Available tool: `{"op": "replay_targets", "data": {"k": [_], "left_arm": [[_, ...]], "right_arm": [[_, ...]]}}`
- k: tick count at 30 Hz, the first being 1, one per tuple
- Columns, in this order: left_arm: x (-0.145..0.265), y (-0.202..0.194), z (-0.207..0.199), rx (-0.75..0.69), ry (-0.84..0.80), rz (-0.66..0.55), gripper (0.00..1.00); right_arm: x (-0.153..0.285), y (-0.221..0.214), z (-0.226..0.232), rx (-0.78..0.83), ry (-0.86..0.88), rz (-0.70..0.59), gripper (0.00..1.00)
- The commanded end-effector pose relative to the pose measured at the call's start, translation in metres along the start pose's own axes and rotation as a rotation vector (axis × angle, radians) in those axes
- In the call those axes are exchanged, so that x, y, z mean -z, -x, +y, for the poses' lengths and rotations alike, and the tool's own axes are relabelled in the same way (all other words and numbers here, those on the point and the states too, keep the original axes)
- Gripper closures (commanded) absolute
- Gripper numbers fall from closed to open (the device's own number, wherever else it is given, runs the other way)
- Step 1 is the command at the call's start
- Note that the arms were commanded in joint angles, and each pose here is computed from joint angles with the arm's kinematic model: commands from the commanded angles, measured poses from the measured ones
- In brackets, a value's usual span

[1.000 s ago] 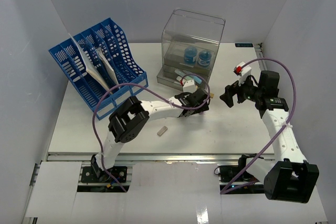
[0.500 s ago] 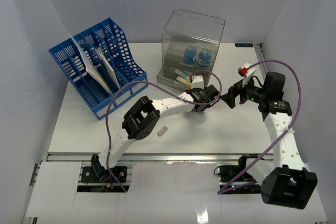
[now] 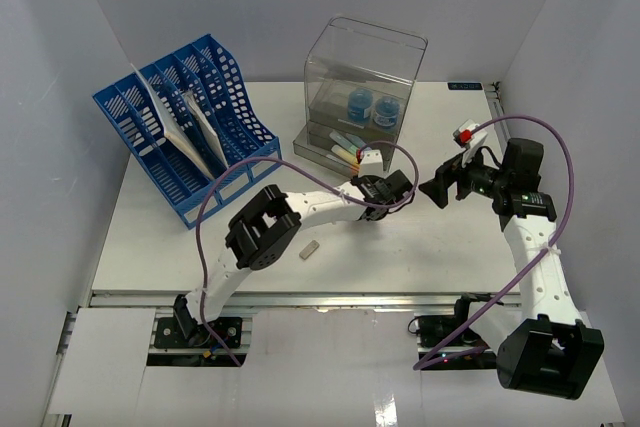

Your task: Organize the desk

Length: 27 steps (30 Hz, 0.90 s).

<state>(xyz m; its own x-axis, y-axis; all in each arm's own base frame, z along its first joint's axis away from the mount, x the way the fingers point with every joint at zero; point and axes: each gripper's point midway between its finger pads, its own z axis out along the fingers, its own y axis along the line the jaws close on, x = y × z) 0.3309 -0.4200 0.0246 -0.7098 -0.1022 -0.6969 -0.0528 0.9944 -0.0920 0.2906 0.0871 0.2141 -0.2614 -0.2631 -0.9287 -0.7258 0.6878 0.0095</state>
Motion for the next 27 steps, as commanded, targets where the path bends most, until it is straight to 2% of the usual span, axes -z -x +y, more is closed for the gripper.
{"op": "replay_targets", "data": {"k": [1,4,10,14,19,21,25,27], "left_arm": [[0.015,-0.067,0.041,-0.093,0.045,0.198,0.74],[0.034,-0.065,0.042,-0.074,-0.023,0.197,0.8],[0.073,-0.063,0.045,-0.085,-0.156,0.199,0.83],[0.101,-0.049,0.059,0.001,-0.242,0.172,0.85],[0.131,0.011,0.076,0.261,-0.402,0.105,0.87],[0.143,0.055,0.079,0.393,-0.511,0.042,0.88],[0.141,0.124,0.093,0.591,-0.603,-0.062,0.91],[0.139,0.153,0.091,0.641,-0.626,-0.095,0.91]], "right_arm": [[-0.001,0.007,-0.003,0.01,0.004,-0.032,0.02],[-0.002,0.004,-0.004,0.004,0.005,-0.026,0.02],[-0.003,0.0,-0.005,-0.005,0.005,-0.019,0.02],[-0.003,0.0,-0.006,-0.006,0.005,-0.02,0.02],[-0.004,-0.001,-0.006,-0.011,0.01,-0.021,0.02],[-0.005,-0.002,-0.006,-0.014,0.012,-0.019,0.02],[-0.005,-0.005,-0.006,-0.023,0.013,-0.019,0.03],[-0.006,-0.006,-0.006,-0.025,0.015,-0.016,0.03]]}}
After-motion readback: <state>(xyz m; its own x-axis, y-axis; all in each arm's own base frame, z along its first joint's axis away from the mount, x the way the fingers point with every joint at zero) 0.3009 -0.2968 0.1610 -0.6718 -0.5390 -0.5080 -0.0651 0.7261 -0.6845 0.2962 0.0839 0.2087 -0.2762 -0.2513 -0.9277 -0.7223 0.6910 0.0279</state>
